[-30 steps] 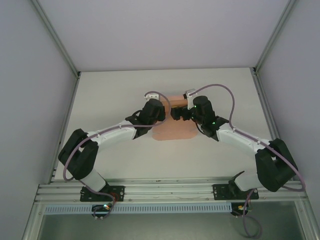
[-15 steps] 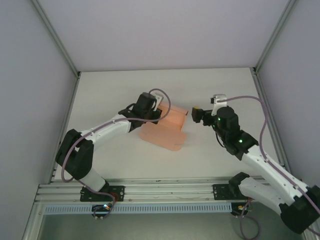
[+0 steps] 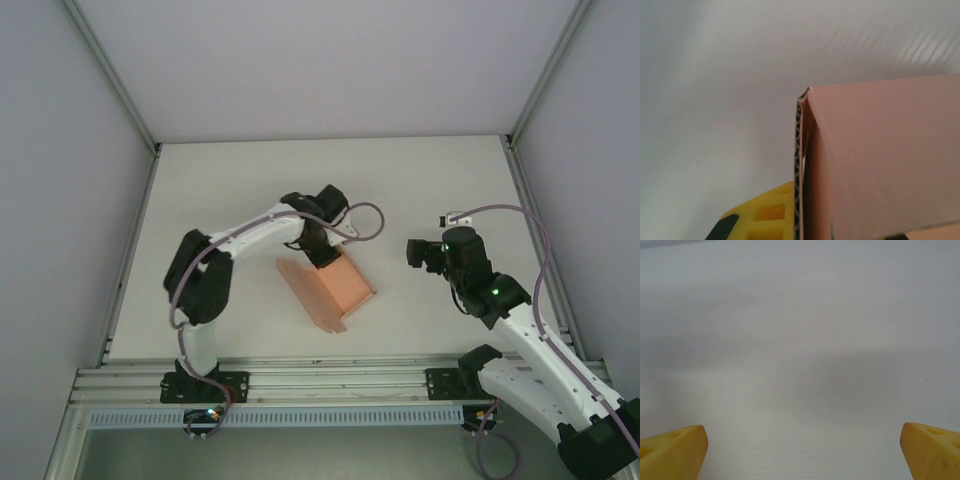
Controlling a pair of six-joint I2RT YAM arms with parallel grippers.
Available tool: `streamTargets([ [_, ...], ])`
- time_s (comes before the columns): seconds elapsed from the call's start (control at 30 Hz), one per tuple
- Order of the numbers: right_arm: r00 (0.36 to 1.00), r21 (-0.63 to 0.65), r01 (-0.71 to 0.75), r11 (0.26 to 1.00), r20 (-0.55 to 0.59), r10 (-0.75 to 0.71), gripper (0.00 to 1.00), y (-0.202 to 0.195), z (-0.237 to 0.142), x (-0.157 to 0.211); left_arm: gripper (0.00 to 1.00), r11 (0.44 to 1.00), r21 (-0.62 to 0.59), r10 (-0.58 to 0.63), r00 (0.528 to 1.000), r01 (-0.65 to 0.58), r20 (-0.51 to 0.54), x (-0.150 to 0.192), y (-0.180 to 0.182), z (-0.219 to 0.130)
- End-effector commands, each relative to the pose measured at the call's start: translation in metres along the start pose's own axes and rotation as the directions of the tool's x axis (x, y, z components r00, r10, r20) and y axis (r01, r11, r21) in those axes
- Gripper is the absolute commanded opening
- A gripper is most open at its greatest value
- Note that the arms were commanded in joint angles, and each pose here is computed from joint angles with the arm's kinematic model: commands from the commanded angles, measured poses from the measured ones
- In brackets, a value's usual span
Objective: Assemble paper box
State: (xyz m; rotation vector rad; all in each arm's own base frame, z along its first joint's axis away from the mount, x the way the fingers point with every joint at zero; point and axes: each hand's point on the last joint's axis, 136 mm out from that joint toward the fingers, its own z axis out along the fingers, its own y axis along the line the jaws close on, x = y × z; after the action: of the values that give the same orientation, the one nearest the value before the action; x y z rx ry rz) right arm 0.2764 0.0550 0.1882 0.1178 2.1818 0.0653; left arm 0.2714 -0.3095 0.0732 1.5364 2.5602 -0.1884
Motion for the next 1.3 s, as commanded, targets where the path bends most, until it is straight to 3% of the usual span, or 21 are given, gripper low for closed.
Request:
streamTargets([
  [0.0, 0.999, 0.005, 0.023, 1.0, -0.047, -0.023, 1.0, -0.004, 0.003, 0.01, 0.0, 0.998, -0.043, 0.045, 0.986, -0.052, -0.159, 0.02, 0.004, 0.003],
  [0.27, 0.998, 0.005, 0.019, 1.0, -0.065, -0.019, 1.0, -0.01, 0.007, 0.018, 0.0, 0.973, -0.193, 0.049, 0.932, -0.125, -0.36, 0.018, 0.023, 0.053],
  [0.43, 0.998, 0.013, 0.003, 1.0, -0.058, -0.003, 1.0, -0.015, 0.006, 0.019, 0.0, 0.932, -0.337, 0.006, 0.935, -0.134, -0.354, 0.009, 0.035, 0.084],
  [0.57, 0.999, 0.021, -0.007, 1.0, -0.052, 0.008, 1.0, -0.018, 0.005, 0.019, 0.0, 0.862, -0.482, 0.007, 0.953, -0.159, -0.302, -0.001, 0.046, 0.096],
  [0.67, 0.999, 0.023, -0.012, 1.0, -0.051, 0.013, 1.0, -0.02, 0.004, 0.02, 0.0, 0.877, -0.47, -0.036, 0.961, -0.102, -0.275, -0.001, 0.04, 0.109],
  [0.77, 0.999, 0.027, -0.015, 1.0, -0.052, 0.016, 1.0, -0.021, 0.005, 0.02, 0.0, 0.853, -0.512, -0.052, 0.959, -0.102, -0.278, 0.001, 0.04, 0.115],
  [0.97, 0.998, 0.02, -0.018, 1.0, -0.054, 0.019, 1.0, -0.02, 0.004, 0.021, 0.0, 0.909, -0.412, -0.04, 0.969, -0.065, -0.242, 0.004, 0.019, 0.122],
  [1.2, 0.999, -0.027, -0.004, 1.0, -0.053, 0.003, 1.0, -0.014, 0.001, 0.022, 0.24, 0.932, -0.353, 0.035, 0.989, -0.085, -0.147, -0.014, 0.012, 0.078],
  [1.27, 0.999, -0.028, -0.003, 1.0, -0.048, 0.001, 1.0, -0.014, 0.0, 0.022, 0.36, 0.95, -0.28, 0.097, 0.985, -0.134, -0.143, -0.014, -0.001, 0.058],
])
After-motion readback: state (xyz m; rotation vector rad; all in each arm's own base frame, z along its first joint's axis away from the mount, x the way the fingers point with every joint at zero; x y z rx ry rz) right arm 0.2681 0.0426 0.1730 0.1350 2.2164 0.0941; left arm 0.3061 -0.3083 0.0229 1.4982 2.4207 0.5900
